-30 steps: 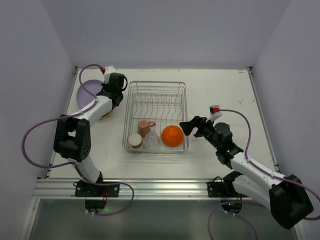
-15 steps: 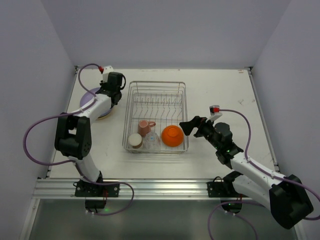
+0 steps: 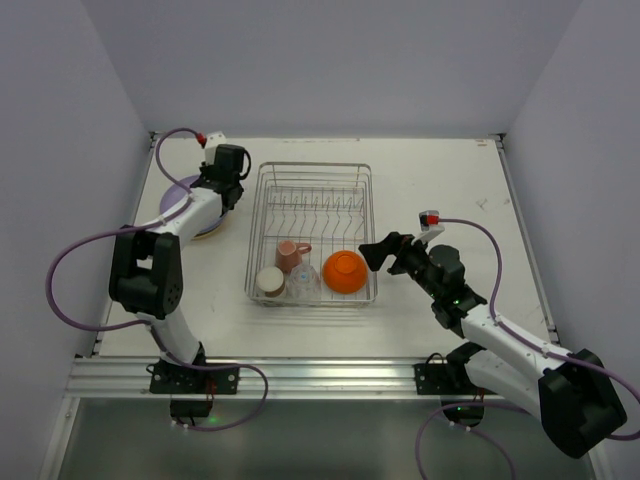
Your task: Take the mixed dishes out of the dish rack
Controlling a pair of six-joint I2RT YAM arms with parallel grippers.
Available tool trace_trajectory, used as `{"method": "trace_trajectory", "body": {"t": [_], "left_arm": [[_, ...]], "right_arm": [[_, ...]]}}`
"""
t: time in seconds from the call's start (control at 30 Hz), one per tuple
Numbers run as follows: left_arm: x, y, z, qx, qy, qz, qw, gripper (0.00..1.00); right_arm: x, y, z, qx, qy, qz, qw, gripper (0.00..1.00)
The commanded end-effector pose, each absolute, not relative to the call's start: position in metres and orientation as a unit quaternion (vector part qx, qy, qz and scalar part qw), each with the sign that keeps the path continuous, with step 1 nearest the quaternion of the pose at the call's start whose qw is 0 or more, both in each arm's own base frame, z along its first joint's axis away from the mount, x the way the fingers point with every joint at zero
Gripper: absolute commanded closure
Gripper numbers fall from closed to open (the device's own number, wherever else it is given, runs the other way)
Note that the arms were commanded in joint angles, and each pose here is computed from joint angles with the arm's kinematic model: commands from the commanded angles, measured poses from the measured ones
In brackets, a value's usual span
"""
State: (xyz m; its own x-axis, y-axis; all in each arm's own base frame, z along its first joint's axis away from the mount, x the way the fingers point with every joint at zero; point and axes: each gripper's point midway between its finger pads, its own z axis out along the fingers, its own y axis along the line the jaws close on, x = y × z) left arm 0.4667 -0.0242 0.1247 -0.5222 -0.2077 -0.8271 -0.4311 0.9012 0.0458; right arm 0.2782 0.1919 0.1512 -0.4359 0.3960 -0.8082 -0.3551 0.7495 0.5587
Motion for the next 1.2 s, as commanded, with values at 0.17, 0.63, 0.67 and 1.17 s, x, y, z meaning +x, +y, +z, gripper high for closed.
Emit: {"method": "trace_trajectory", "body": {"t": [0.17, 0.63, 0.67, 1.17], "left_arm": [[0.466, -0.03, 0.154, -0.202, 0.851, 0.078, 0.478, 0.71], [0.429, -0.05, 0.193, -0.181, 0.837, -0.015, 0.515, 0.58], [0.426, -0.055, 0.195, -0.178, 0.837, -0.025, 0.517, 0.57], [0.372, -0.088, 0.228, -0.128, 0.818, -0.135, 0.544, 0.27]], "right_arm": [[0.285, 0.196, 0.175, 0.008, 0.753, 0.362, 0.55, 0.01], [0.284, 0.195, 0.176, 0.007, 0.752, 0.36, 0.552, 0.01], [0.284, 0.195, 0.175, 0.008, 0.753, 0.359, 0.552, 0.01], [0.28, 0.194, 0.178, 0.005, 0.749, 0.365, 0.554, 0.01]]}}
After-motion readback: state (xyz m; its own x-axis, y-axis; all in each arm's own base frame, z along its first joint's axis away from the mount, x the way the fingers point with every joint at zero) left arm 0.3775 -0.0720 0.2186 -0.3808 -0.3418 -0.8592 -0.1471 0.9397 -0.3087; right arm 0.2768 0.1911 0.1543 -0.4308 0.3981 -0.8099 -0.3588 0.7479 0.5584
